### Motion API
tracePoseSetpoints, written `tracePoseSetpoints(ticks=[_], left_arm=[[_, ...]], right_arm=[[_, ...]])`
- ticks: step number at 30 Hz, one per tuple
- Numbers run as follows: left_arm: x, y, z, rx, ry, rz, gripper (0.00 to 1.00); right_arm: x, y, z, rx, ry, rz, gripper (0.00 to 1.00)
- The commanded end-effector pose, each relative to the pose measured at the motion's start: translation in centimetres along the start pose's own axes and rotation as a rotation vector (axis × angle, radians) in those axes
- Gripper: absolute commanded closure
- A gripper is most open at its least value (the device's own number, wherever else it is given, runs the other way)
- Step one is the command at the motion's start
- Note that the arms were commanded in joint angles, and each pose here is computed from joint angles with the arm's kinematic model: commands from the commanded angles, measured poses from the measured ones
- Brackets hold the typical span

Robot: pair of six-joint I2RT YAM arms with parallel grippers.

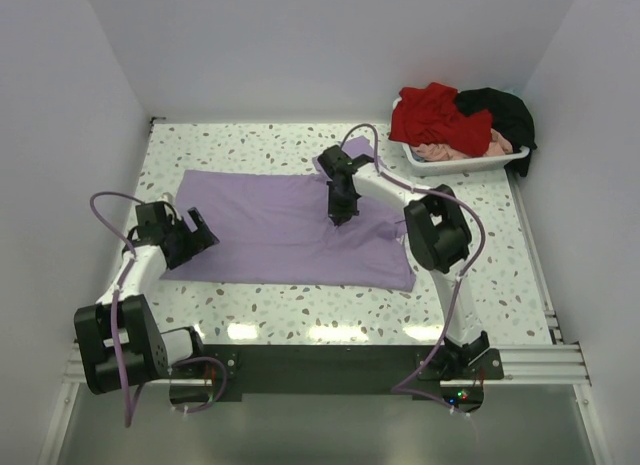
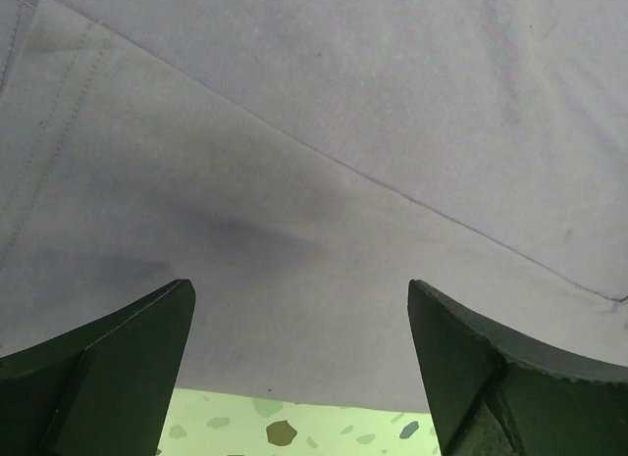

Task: Fold and stack the t-shirts
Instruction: Fold the tshirt

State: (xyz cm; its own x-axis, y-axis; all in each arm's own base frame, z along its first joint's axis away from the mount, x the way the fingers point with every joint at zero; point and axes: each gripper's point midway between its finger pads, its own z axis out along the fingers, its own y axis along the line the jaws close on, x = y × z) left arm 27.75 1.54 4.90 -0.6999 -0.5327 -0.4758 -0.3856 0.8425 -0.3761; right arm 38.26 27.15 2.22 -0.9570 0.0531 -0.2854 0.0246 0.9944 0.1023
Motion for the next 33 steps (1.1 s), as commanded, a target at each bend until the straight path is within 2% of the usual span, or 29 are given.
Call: tracePoseSetpoints(ticks=[1, 9, 22, 33], left_arm=[[-0.2, -0.5, 0.3, 0.026, -0.019, 0.034, 0.06], [-0.1, -0.9, 0.3, 0.036, -0.015, 0.042, 0.06], [0.1, -1.1, 0.3, 0.046, -0.011, 0.050, 0.06], [0.2, -1.1, 0.4, 0.046, -0.008, 0.052, 0.06]], right_arm=[[-1.0, 0.9, -2.5, -0.045, -0.059, 0.019, 1.00], [-1.8, 3.9, -5.0, -0.127, -0.116, -0.001, 1.00], [-2.0, 6.7, -6.5, -0.207, -0.154, -0.019, 1.00], [-1.8, 7.1, -5.7, -0.208, -0.139, -0.022, 0.97]])
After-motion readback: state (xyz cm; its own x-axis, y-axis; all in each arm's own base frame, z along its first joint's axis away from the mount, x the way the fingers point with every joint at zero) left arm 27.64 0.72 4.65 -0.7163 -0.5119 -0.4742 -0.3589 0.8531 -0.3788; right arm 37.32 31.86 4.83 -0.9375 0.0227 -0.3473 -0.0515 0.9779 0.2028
